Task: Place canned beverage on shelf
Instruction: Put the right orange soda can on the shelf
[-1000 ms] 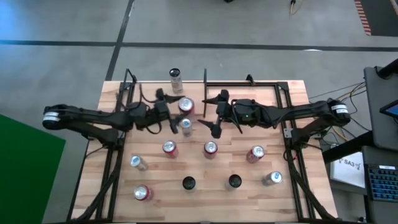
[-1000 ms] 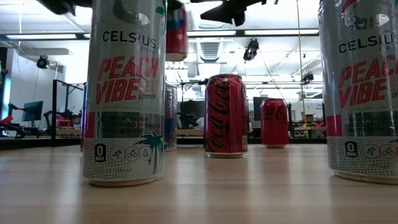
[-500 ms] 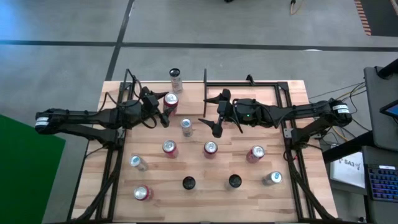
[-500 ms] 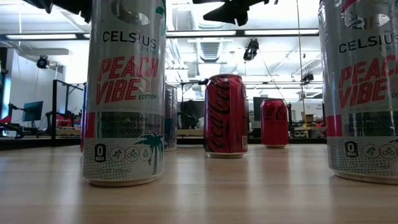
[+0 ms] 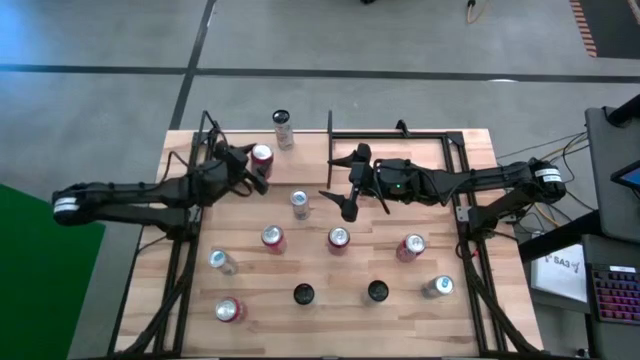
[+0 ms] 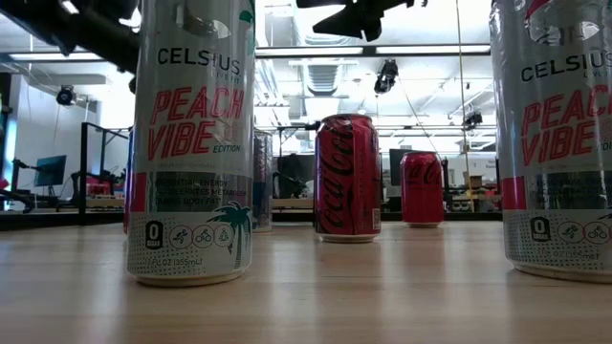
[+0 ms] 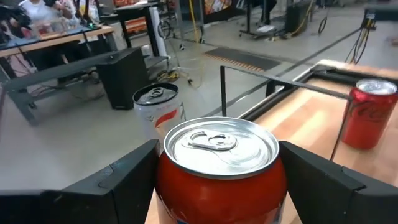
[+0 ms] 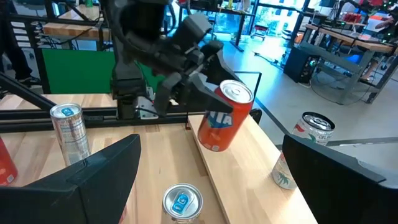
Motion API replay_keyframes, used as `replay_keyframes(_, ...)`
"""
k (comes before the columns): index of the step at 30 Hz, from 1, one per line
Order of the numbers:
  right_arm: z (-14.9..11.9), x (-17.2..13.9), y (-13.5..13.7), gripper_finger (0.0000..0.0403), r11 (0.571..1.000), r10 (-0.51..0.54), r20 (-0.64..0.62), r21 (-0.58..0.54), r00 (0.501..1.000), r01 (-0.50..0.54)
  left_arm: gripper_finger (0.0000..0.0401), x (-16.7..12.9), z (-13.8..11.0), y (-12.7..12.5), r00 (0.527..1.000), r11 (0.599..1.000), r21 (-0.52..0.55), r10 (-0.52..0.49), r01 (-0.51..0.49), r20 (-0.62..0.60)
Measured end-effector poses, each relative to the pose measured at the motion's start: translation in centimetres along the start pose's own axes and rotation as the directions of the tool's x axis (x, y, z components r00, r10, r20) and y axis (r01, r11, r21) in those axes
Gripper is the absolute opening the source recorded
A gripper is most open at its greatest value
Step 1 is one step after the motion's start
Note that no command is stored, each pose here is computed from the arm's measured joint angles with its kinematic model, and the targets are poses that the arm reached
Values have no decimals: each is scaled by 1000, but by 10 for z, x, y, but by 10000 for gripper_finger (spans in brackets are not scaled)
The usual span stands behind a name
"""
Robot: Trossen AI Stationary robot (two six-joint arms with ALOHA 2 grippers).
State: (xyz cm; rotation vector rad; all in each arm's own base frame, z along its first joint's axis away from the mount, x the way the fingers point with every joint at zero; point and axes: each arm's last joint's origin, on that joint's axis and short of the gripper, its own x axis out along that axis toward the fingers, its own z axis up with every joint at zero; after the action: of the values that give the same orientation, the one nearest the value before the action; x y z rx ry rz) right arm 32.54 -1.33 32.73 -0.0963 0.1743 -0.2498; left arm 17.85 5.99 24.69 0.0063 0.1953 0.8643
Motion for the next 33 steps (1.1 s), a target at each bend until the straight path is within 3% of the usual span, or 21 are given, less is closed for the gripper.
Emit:
replay_keyframes(14, 0, 0, 0, 381, 1000, 0, 0, 0, 1000, 0, 288, 20, -22, 33, 998, 998, 11, -65, 66, -7)
replay_keyframes(33, 0, 0, 0, 381, 1000, 0, -1, 2, 1000, 0, 288, 27, -44, 40, 998, 998, -42, 36, -38, -53)
